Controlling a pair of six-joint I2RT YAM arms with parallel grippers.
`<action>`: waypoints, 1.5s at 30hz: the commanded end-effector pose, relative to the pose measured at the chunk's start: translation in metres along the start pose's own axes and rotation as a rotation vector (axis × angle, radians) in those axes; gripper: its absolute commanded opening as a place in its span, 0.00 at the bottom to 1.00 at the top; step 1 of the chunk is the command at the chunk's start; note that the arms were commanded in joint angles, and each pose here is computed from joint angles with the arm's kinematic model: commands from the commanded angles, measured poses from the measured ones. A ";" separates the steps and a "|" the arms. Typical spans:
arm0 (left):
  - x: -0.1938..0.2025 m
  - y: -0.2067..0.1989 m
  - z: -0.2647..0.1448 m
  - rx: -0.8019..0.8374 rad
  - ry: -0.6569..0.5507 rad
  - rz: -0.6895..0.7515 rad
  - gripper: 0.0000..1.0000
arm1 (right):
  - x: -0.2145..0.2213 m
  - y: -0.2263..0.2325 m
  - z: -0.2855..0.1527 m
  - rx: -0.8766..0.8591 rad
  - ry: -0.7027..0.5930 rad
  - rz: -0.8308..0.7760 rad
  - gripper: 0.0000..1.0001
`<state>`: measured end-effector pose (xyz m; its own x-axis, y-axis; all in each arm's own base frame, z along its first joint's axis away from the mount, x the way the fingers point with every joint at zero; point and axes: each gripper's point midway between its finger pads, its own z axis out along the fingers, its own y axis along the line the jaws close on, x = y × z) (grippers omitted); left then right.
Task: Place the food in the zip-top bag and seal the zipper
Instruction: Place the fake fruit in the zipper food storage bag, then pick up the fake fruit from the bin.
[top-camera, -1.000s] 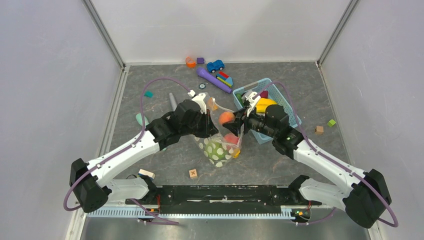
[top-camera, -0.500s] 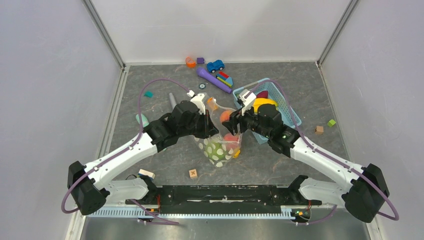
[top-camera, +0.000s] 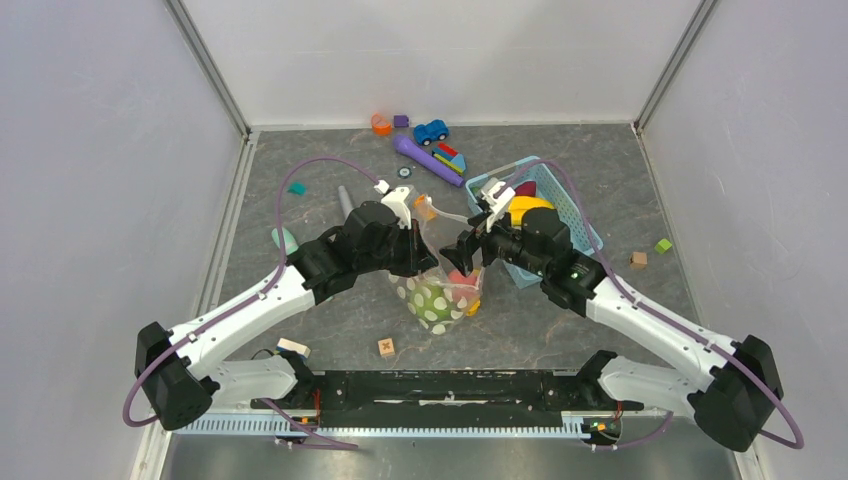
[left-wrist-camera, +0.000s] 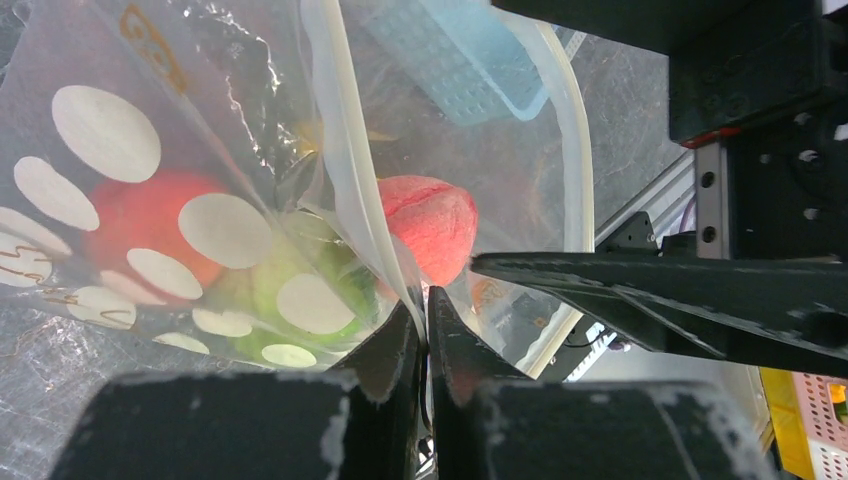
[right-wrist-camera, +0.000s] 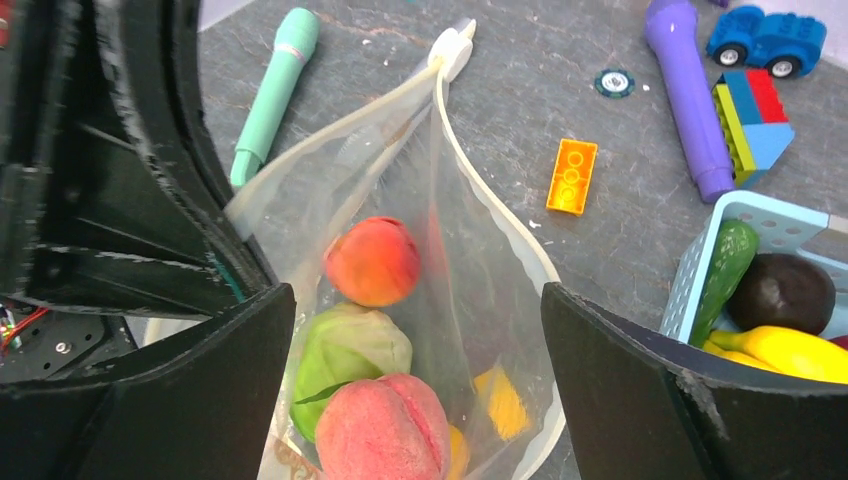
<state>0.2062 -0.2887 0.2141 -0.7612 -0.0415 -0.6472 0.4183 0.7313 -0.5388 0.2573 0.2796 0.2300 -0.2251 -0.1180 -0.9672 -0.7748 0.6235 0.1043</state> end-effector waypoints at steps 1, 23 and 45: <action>-0.010 -0.006 -0.005 0.028 -0.043 0.039 0.11 | -0.056 0.011 -0.016 -0.034 -0.156 -0.055 0.98; -0.006 0.001 -0.001 0.010 -0.043 0.053 0.11 | -0.034 -0.134 -0.068 0.630 -0.036 0.053 0.98; -0.001 0.001 0.003 0.028 -0.019 0.091 0.12 | 0.043 -0.212 -0.004 0.052 0.706 -0.921 0.97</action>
<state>0.2062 -0.2867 0.2054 -0.7448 -0.0087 -0.6673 0.4487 0.7336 -0.5104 0.4075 0.1345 0.1709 0.0024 -0.9202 -0.3914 -0.7184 0.2707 -0.6408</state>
